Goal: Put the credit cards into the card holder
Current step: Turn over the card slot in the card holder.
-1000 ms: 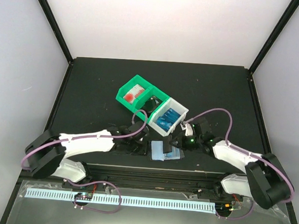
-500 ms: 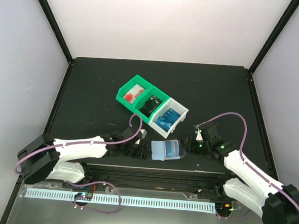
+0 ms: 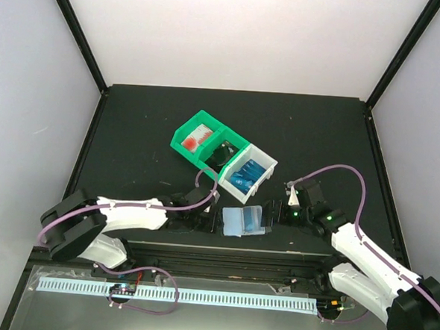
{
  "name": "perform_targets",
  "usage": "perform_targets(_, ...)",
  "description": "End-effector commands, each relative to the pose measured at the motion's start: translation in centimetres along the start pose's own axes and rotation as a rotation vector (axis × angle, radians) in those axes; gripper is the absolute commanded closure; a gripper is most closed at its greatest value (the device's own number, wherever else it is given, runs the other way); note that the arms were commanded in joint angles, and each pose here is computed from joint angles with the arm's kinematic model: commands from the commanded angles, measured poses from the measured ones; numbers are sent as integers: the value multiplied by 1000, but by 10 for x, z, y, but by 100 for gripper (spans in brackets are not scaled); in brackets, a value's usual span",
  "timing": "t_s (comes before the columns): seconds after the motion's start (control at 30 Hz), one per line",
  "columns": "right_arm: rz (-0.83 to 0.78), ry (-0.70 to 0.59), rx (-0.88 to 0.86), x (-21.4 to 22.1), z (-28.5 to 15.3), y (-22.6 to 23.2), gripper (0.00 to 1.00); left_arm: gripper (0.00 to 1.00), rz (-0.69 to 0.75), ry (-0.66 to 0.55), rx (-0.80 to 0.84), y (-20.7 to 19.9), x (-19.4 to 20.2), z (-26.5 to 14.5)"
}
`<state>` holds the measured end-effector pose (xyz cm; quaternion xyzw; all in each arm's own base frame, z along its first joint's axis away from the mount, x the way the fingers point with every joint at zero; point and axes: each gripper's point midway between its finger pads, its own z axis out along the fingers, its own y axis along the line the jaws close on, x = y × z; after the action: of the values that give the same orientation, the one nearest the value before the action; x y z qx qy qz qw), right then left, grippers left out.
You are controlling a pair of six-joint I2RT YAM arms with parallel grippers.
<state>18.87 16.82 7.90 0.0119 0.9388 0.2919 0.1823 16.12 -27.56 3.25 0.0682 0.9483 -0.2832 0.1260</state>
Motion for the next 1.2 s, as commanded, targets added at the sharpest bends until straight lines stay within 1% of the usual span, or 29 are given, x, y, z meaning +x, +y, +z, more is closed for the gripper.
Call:
perform_targets(0.0,-37,-40,-45,-4,-1,7,99,61,34,-22,60,-26,-16,6)
perform_targets(0.27,-41,-58,-14,-5,2,-2,99,73,29,-31,48,-34,-26,9)
perform_targets(0.33,-39,-55,-2,-4,3,-4,99,75,35,-19,42,-33,-26,12)
perform_targets(0.53,-31,-49,-13,-1,8,-6,99,72,27,16,25,-29,-21,22)
perform_targets(0.77,-32,-43,-7,1,11,-8,99,71,22,27,-5,-25,-21,24)
perform_targets(0.8,-30,-44,-7,0,11,-9,99,72,22,30,-6,-25,-20,24)
perform_targets(0.83,-32,-44,-7,1,11,-9,99,75,22,32,-3,-26,-20,24)
perform_targets(0.9,-33,-46,-6,0,10,-9,99,85,24,29,10,-29,-20,23)
perform_targets(0.93,-34,-48,-6,0,10,-9,99,88,26,27,14,-30,-21,22)
perform_targets(1.17,-34,-50,-7,0,9,-8,99,95,31,18,29,-35,-24,17)
